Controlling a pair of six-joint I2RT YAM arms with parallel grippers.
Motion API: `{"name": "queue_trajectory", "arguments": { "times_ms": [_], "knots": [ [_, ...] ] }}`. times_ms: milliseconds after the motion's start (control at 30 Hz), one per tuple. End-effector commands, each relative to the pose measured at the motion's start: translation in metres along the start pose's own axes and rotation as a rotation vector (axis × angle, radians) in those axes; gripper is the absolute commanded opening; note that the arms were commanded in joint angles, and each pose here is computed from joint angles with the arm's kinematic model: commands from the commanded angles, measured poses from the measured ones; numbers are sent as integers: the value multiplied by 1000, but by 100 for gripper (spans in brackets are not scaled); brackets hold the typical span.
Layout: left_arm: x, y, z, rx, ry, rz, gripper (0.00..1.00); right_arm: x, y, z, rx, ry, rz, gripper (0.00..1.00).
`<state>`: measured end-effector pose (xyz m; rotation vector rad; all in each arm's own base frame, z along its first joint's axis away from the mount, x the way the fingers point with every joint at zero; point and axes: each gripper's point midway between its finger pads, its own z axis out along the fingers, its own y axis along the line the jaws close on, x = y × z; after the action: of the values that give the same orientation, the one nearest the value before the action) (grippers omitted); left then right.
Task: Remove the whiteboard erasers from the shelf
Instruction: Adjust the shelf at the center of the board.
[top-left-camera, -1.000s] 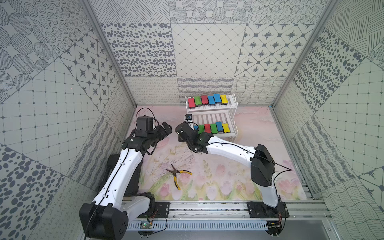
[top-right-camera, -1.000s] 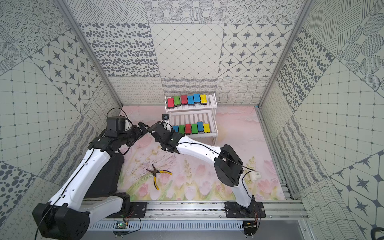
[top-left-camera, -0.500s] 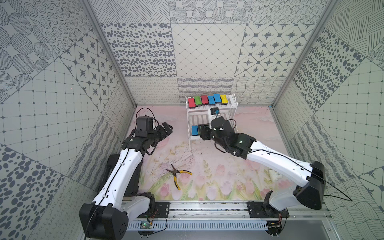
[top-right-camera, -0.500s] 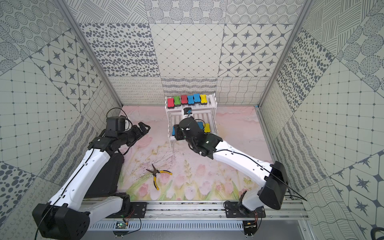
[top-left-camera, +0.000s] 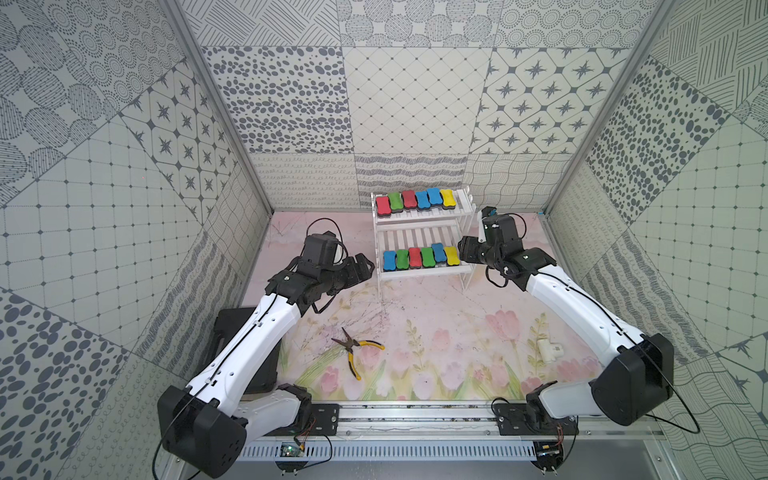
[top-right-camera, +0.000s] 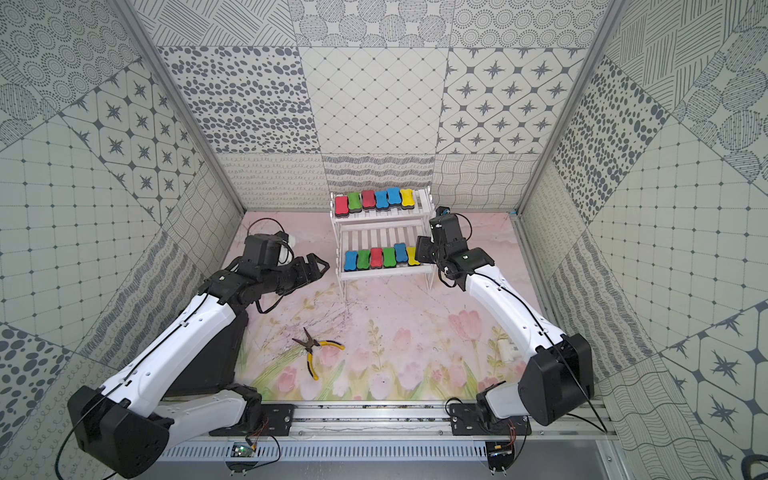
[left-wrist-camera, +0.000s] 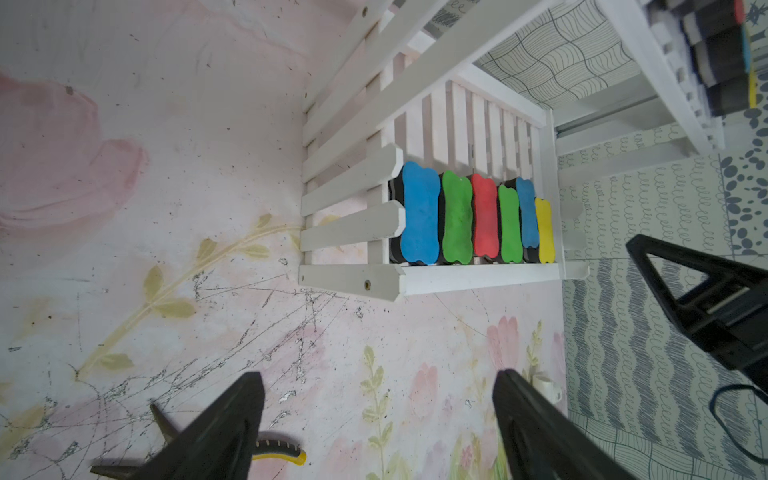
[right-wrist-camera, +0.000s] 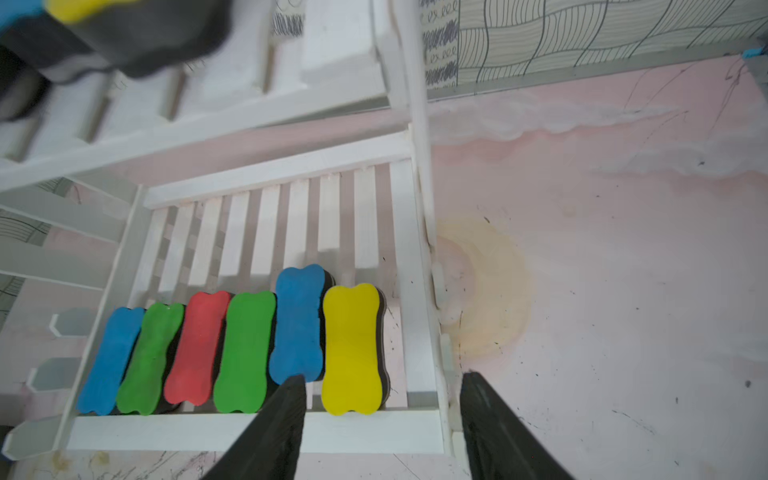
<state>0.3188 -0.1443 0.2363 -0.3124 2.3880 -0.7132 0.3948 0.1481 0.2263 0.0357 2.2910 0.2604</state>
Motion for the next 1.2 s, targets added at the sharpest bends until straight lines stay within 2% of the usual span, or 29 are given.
{"name": "queue_trajectory", "arguments": {
  "times_ms": [0,167,400,500,700,1000,1167],
  "knots": [
    [5,3,-5,-48,6,78,93,3,-12,13,21,24,-12,63],
    [4,2,-4,-41,8,83,94,7,-22,32,25,62,-3,60],
    [6,4,3,-51,27,80,94,16,-24,46,21,82,7,43],
    [6,5,4,-54,30,79,94,17,-19,45,-12,73,23,33],
    [5,6,4,-66,26,82,94,24,-15,38,-37,70,43,21],
    [5,8,5,-75,27,83,95,35,-1,29,-66,65,41,19],
    [4,5,4,-64,28,89,95,27,-10,17,-14,32,49,41]
  ]
}}
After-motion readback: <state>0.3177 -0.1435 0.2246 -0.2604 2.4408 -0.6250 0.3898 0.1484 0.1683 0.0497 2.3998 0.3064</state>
